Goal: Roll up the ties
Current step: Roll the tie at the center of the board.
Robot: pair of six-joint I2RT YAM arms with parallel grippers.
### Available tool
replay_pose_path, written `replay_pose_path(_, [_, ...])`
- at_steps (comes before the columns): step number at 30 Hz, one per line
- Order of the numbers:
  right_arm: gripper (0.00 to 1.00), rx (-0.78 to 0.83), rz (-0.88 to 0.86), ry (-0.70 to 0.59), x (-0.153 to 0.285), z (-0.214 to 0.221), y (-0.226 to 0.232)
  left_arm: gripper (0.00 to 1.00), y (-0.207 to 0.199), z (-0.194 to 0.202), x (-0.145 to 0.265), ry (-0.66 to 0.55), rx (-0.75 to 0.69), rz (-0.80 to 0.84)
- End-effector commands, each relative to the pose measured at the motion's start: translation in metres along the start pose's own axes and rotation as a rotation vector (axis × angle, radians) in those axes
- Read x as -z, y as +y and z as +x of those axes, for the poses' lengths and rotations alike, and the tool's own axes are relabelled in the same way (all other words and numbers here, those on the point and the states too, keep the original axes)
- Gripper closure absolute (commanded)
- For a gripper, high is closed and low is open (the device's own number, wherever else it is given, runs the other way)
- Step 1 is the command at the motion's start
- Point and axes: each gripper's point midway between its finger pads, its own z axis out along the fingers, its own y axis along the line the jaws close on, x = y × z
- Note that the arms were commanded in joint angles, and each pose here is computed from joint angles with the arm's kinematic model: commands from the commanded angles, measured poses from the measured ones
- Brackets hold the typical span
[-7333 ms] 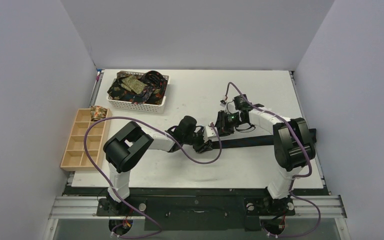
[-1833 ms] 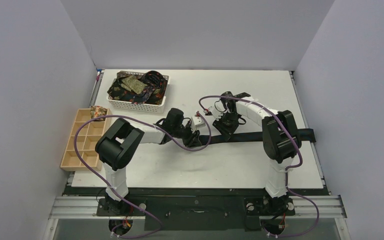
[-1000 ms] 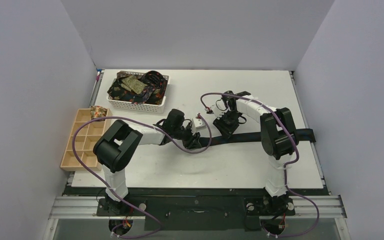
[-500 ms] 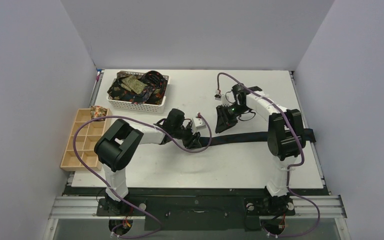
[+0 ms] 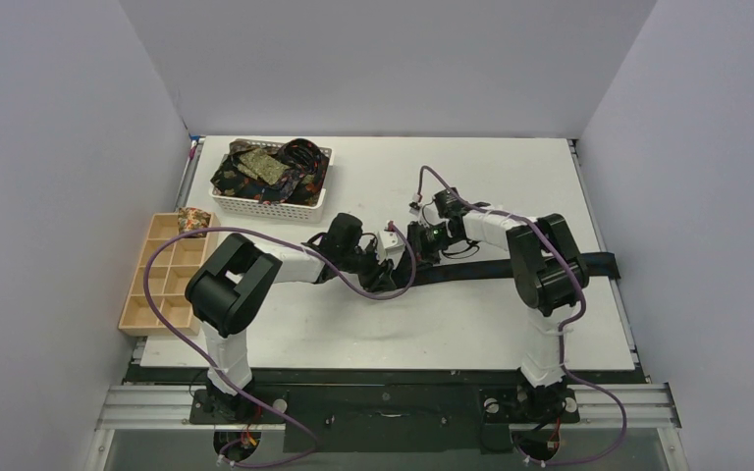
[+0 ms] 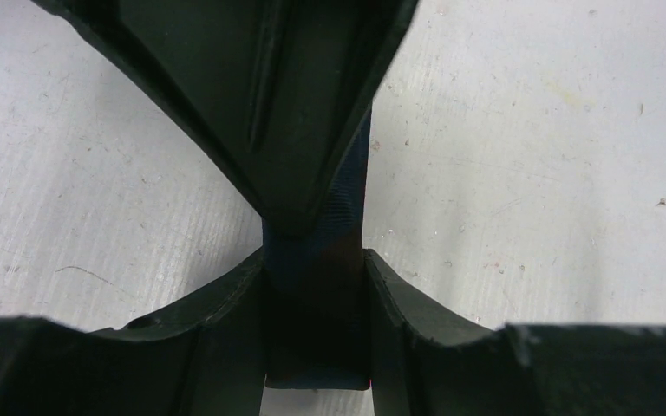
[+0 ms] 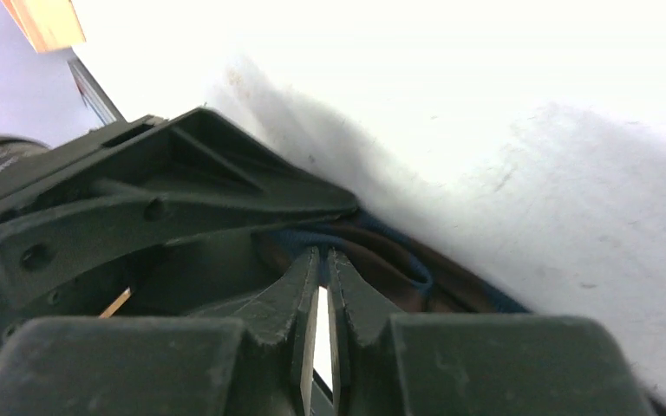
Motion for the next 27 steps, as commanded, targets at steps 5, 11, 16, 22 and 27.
replay_pose_path(5, [0.96,-0.133,0.017,-0.009,-0.018,0.008,-0.038,0.55,0.003,0.028,0.0,0.081,0.051,-0.016])
replay_pose_path(11, [0.98,-0.085,0.11,0.015,-0.019,0.013,-0.066,0.33,0.006,0.013,0.007,0.05,0.048,-0.044])
replay_pose_path(16, [0.98,-0.064,0.133,0.011,-0.015,0.009,-0.071,0.27,0.005,-0.039,0.033,-0.109,0.187,-0.083])
replay_pose_path(22, [0.98,-0.038,0.138,0.011,-0.014,0.011,-0.069,0.34,-0.019,-0.072,0.036,-0.197,0.609,0.045])
replay_pose_path(27, [0.98,-0.034,0.141,0.012,-0.013,0.012,-0.069,0.53,-0.025,-0.077,0.026,-0.276,0.99,0.191])
